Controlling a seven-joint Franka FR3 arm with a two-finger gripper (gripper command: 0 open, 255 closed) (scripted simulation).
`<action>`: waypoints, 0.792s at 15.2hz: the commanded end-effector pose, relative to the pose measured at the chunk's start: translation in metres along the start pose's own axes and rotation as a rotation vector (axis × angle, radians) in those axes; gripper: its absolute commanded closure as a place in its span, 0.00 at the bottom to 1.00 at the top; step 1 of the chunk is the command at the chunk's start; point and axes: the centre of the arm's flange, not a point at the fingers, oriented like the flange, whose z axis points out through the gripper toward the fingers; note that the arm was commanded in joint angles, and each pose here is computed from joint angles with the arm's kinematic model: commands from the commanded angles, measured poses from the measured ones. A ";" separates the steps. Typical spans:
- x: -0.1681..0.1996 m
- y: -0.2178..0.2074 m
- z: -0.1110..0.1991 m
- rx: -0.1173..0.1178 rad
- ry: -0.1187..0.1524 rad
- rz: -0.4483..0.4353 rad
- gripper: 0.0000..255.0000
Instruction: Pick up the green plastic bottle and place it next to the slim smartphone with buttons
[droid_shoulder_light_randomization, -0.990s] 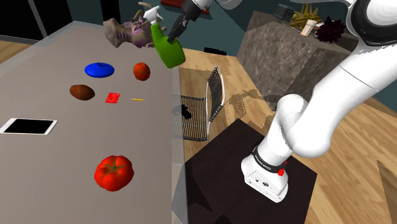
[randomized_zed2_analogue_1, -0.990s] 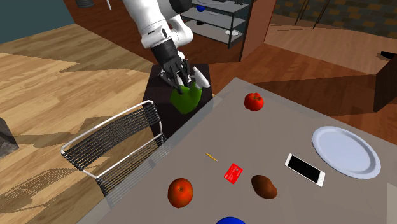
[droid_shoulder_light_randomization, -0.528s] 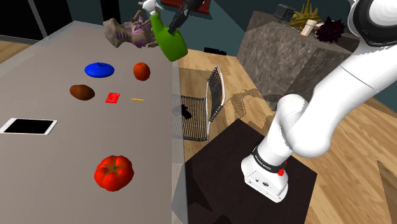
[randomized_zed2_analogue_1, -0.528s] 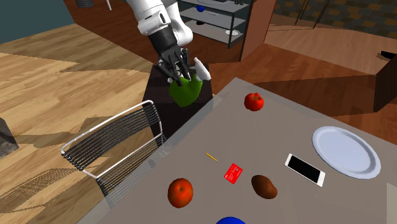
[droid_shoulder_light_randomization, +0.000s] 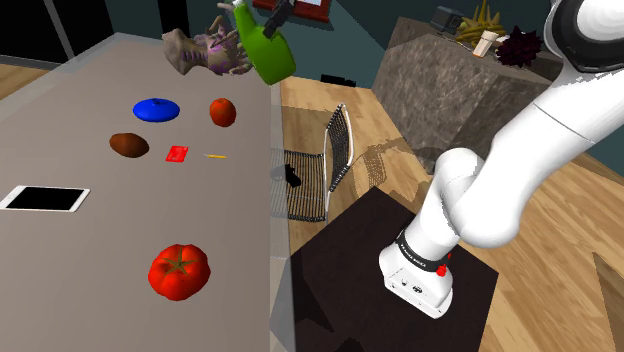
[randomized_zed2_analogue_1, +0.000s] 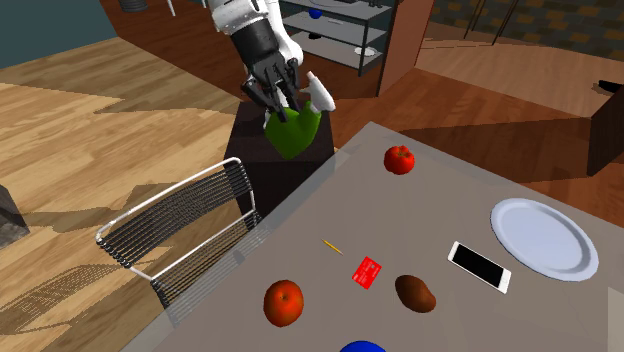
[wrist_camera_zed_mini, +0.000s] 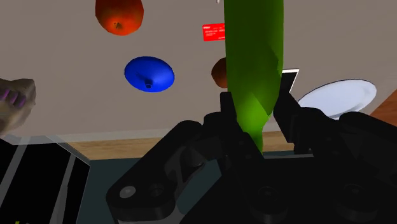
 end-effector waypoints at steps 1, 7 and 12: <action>0.011 -0.006 0.015 0.000 0.000 0.000 1.00; 0.050 -0.029 0.080 0.000 0.000 0.000 1.00; 0.083 -0.047 0.134 0.000 0.000 0.000 1.00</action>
